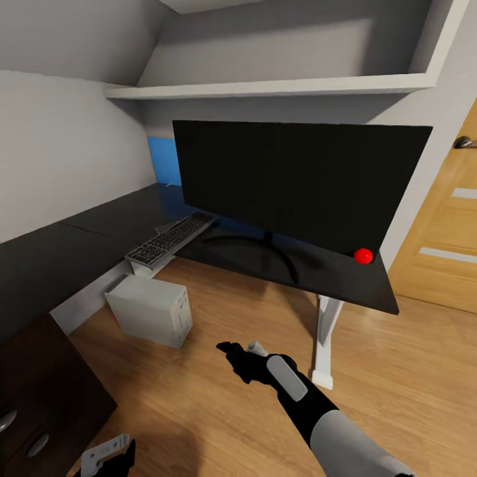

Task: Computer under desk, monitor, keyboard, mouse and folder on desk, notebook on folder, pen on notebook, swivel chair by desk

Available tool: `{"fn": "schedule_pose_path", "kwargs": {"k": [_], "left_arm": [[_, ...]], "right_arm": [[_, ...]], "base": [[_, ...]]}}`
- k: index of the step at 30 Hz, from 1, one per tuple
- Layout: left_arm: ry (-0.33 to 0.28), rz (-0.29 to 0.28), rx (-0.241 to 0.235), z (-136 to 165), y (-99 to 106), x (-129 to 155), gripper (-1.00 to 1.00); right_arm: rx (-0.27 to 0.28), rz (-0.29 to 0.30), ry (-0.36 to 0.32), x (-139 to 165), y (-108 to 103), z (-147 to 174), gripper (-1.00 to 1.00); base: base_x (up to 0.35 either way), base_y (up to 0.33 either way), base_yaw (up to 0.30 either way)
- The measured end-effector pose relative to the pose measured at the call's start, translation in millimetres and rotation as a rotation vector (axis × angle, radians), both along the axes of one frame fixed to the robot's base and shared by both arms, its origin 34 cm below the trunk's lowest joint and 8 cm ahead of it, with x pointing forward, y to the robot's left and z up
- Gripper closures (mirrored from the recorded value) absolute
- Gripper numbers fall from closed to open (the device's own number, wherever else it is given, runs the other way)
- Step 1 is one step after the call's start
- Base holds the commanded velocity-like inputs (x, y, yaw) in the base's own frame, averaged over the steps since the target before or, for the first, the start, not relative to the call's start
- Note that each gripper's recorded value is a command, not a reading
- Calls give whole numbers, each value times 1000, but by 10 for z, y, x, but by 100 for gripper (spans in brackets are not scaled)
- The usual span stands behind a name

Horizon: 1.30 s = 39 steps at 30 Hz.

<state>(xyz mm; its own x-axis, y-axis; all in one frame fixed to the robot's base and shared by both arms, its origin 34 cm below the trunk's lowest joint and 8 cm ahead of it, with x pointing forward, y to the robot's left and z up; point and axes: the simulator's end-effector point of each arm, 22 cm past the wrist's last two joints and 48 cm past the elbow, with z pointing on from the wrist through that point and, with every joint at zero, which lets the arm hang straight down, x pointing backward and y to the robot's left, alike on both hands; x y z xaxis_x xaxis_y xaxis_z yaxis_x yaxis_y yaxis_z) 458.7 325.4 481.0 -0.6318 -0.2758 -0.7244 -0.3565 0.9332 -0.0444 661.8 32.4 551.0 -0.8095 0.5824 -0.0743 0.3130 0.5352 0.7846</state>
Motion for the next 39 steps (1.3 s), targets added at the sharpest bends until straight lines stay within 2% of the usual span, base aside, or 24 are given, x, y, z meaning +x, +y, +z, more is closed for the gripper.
{"fn": "schedule_pose_path", "kwargs": {"k": [2, 5, 13, 24, 25, 28, 34, 39], "left_arm": [[5, 0, -1, -17, -5, -14, -100], [14, -1, 0, -50, -7, -41, -100], [64, -1, -2, -235, -42, -203, -100], [84, 3, -4, -312, -61, -275, -100], [85, 3, -4, -317, -59, -281, -100], [85, 4, -3, -320, -59, -283, -100], [86, 4, -3, -321, -58, -284, -100], [86, 4, -3, -321, -59, -284, -100]], "right_arm": [[30, 9, 7, -12, 70, 63, -100], [27, 18, 1, -17, 90, 77, -100], [-15, 13, -36, 37, 49, 72, -100], [-83, 83, -74, -48, 132, 23, -100], [-99, 112, -85, -96, 186, 12, -100], [-117, 139, -95, -140, 229, -2, -100], [-178, 157, -166, -113, 261, 14, -100], [-262, 139, -287, 7, 247, 77, -100]], "base": [[0, 0, 0], [0, 0, 0], [0, 0, 105], [0, 0, 268], [0, 0, 278], [0, 0, 278], [0, 0, 278], [0, 0, 278]]}}
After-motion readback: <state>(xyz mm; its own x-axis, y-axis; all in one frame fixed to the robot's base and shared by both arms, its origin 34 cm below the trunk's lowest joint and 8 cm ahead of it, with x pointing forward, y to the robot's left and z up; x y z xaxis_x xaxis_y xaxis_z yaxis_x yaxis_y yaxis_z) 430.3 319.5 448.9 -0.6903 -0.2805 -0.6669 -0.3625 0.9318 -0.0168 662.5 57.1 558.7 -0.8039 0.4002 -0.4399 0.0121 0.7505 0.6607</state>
